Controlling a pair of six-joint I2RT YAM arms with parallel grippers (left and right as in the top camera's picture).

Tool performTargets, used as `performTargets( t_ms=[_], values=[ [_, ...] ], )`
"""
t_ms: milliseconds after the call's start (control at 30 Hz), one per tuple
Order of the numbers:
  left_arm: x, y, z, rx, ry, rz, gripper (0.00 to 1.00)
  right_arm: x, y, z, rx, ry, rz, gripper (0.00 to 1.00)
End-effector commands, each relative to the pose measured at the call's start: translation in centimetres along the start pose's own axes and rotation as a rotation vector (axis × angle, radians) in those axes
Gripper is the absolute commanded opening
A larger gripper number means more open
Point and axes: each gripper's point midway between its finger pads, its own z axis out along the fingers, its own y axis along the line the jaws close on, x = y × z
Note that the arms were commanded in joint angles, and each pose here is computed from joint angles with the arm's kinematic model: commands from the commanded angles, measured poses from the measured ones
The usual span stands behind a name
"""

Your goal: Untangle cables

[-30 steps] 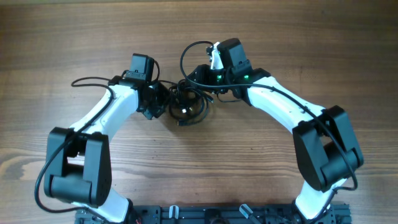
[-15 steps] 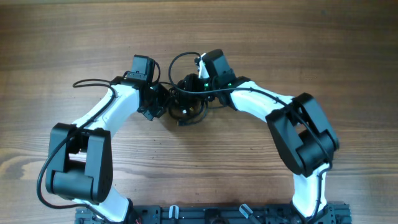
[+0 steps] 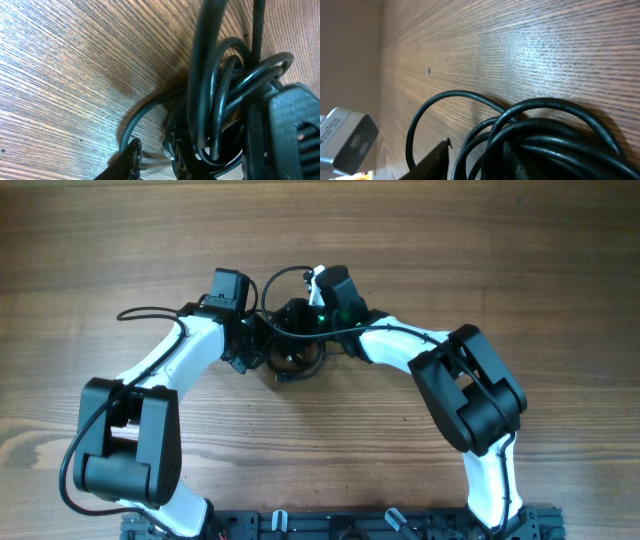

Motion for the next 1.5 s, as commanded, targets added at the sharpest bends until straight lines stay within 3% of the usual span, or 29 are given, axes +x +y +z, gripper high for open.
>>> performTargets(
  t_ms=[0,167,300,367,467,633,800,1000,1133,1233,1333,1467],
  values=[
    [0.1,0.6,0.6,-0.024,0.001,-0.011,0.23,0.5,-4.7,1.1,0.177,-0.046,0.037,0.3],
    [0.1,0.6,0.6,-0.024,0.001,-0.011,0.22,0.3,-6.3,0.7,0.258,-0.071,0.049,0.23],
    [0.0,0.5,0.5,-0.02,-0.002,-0.011,0.21,0.6,-6.7,0.6,0.274,-0.057,0.06,0.06],
    [-0.1,0.2,0.5,-0.006,-0.002,-0.004,0.15,0.6,-6.7,0.0,0.291,-0.043,0.074,0.05],
    [-0.1,-1.2,0.5,0.058,0.008,0.045,0.15,0.0,-6.3,-1.3,0.317,-0.031,0.081,0.05],
    [0.1,-4.9,-0.1,0.232,0.033,0.16,0.24,-1.0,-4.9,-4.9,0.343,-0.008,0.059,0.04],
    [0.0,-8.0,-1.0,0.37,0.028,0.226,0.42,-1.0,-4.9,-9.1,0.399,0.028,0.094,0.04],
    [0.5,-10.8,-2.3,0.511,0.045,0.293,0.53,-1.0,-3.9,-11.4,0.384,0.06,0.059,0.04],
    [0.7,-11.0,-1.9,0.5,0.029,0.304,0.54,-1.6,-2.0,-11.5,0.314,0.047,0.021,0.06],
    [0.6,-10.4,-0.5,0.433,-0.011,0.298,0.46,-2.1,-1.3,-11.4,0.282,0.03,0.019,0.18],
    [-0.8,-7.7,1.5,0.28,-0.078,0.18,0.35,-2.3,-1.2,-11.3,0.277,0.018,0.045,0.26],
    [-1.9,-5.9,2.6,0.202,-0.109,0.111,0.35,-3.0,-0.7,-11.2,0.256,-0.009,0.051,0.29]
  ],
)
